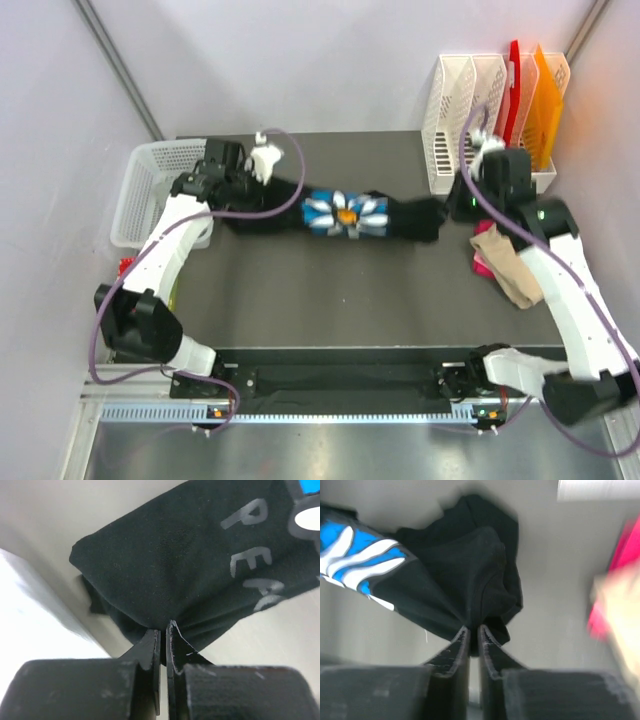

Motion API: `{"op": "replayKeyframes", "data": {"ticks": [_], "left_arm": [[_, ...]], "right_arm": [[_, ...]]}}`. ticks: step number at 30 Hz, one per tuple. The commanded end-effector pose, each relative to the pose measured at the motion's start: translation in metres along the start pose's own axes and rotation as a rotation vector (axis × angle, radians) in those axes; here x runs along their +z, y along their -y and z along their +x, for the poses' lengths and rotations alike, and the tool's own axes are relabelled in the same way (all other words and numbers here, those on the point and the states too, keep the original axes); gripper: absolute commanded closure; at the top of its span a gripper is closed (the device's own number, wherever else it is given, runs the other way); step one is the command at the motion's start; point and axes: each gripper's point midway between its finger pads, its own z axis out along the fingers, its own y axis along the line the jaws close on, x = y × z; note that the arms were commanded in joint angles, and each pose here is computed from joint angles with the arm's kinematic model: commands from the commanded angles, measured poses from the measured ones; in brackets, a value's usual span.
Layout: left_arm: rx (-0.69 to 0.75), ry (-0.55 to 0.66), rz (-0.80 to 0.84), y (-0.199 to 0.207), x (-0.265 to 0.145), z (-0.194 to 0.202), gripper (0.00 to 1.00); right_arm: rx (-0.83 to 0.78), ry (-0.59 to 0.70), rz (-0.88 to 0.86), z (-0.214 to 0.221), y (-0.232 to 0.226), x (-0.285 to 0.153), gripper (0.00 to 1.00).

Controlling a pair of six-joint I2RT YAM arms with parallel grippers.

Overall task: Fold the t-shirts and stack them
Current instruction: Flatten out the tshirt

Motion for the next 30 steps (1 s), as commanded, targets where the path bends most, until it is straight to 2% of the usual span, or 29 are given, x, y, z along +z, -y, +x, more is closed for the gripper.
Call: {"op": "replayKeyframes", "data": {"ticks": [1,2,3,4,6,8,10,12,14,17,19,20,24,26,27,30], "left_arm": [[0.013,-0.301,0.184,0.048,-0.024,0.101,0.95],[0.019,-0.326,0.216,0.055,-0.030,0.109,0.89],[0.020,-0.380,0.250,0.063,-0.038,0.121,0.67],[0.035,-0.397,0.260,0.063,-0.043,0.124,0.61],[0.035,-0.423,0.321,0.072,-0.051,0.126,0.49],[0.040,-0.464,0.378,0.077,-0.062,0.123,0.43],[0.031,-0.475,0.408,0.079,-0.069,0.116,0.33],[0.038,-0.455,0.388,0.069,-0.065,0.099,0.32],[0.045,-0.438,0.348,0.058,-0.055,0.088,0.32],[0.056,-0.365,0.189,0.026,-0.033,0.065,0.32],[0.032,-0.391,0.028,0.000,-0.019,0.073,0.32],[0.031,-0.360,-0.066,-0.018,-0.005,0.067,0.32],[-0.042,-0.474,-0.191,-0.039,0.020,0.102,0.35],[-0.080,-0.533,-0.202,-0.042,0.031,0.119,0.37],[-0.109,-0.541,-0.207,-0.045,0.034,0.124,0.37],[-0.137,-0.565,-0.198,-0.044,0.041,0.134,0.37]], "right_arm": [[0.078,-0.261,0.033,0.111,0.024,-0.013,0.76],[0.100,-0.313,-0.010,0.135,0.019,-0.017,0.67],[0.121,-0.359,-0.005,0.148,0.020,-0.022,0.35],[0.124,-0.385,-0.004,0.155,0.021,-0.023,0.25],[0.105,-0.403,0.010,0.155,0.023,-0.025,0.11],[0.079,-0.356,0.050,0.130,0.027,-0.019,0.01],[0.051,-0.326,0.090,0.110,0.031,-0.001,0.00],[0.032,-0.273,0.103,0.084,0.029,0.012,0.00],[0.037,-0.241,0.104,0.066,0.027,0.044,0.00],[0.046,-0.235,0.057,0.054,0.018,0.094,0.00],[0.050,-0.304,0.040,0.066,0.015,0.126,0.00],[0.047,-0.294,0.027,0.059,0.012,0.137,0.00],[0.041,-0.365,-0.007,0.072,0.009,0.177,0.00],[0.032,-0.398,-0.013,0.079,0.009,0.193,0.09],[0.032,-0.405,-0.011,0.080,0.011,0.198,0.20],[0.041,-0.425,-0.007,0.083,0.016,0.214,0.41]]}}
